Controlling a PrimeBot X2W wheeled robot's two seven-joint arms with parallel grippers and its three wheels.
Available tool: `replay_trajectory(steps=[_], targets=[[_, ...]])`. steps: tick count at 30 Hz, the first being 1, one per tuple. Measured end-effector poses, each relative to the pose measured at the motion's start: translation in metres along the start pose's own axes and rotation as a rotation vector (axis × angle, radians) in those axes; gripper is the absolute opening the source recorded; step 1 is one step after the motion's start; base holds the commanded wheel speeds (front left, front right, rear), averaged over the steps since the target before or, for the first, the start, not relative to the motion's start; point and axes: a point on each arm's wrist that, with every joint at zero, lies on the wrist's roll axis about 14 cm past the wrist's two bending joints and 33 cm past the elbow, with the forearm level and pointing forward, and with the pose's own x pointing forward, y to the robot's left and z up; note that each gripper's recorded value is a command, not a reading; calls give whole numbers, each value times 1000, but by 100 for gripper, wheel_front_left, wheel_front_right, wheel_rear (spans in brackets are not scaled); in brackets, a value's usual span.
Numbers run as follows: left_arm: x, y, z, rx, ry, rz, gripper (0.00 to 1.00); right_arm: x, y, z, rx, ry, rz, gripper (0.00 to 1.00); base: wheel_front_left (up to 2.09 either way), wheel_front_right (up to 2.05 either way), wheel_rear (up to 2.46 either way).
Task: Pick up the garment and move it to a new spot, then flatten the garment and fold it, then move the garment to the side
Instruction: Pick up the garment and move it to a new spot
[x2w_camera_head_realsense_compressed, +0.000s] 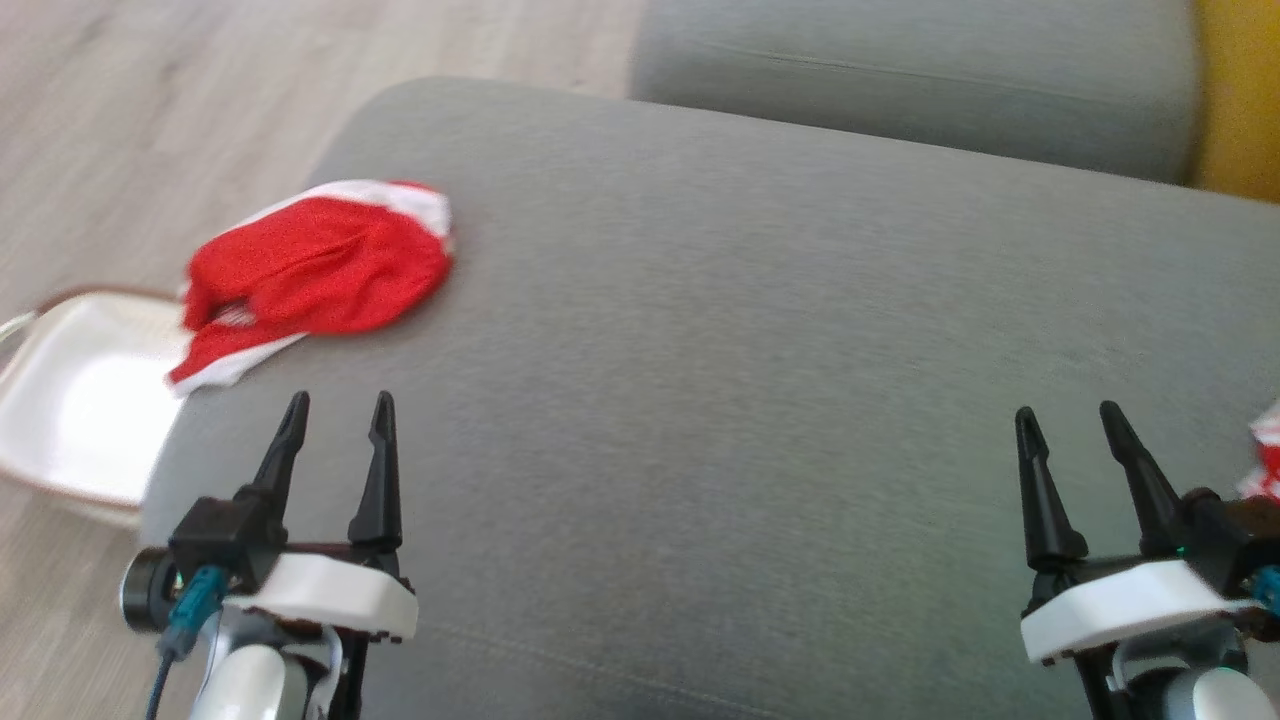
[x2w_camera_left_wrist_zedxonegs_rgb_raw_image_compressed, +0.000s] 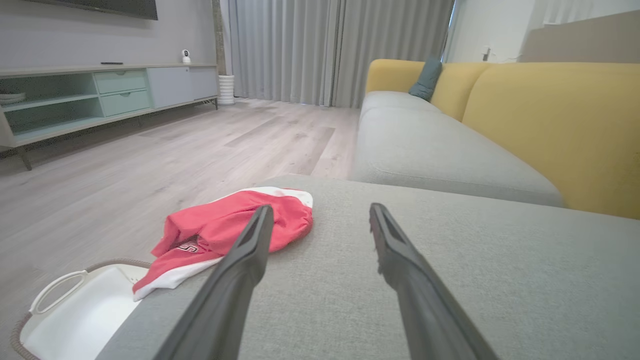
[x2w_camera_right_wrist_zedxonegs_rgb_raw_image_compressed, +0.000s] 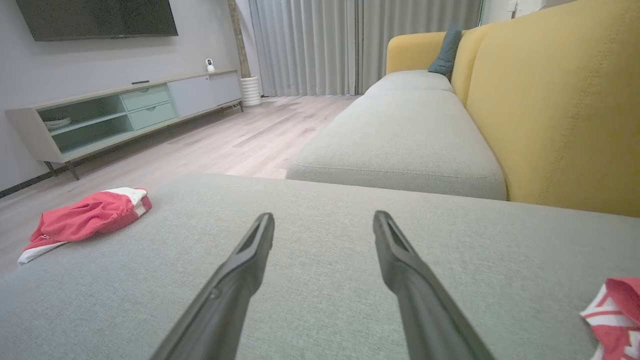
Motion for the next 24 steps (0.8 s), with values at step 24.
replay_trajectory(steps=[24], targets=[[-35, 70, 14, 27, -27, 235, 100, 51, 82, -7, -10, 36, 259, 100, 0, 0, 0]])
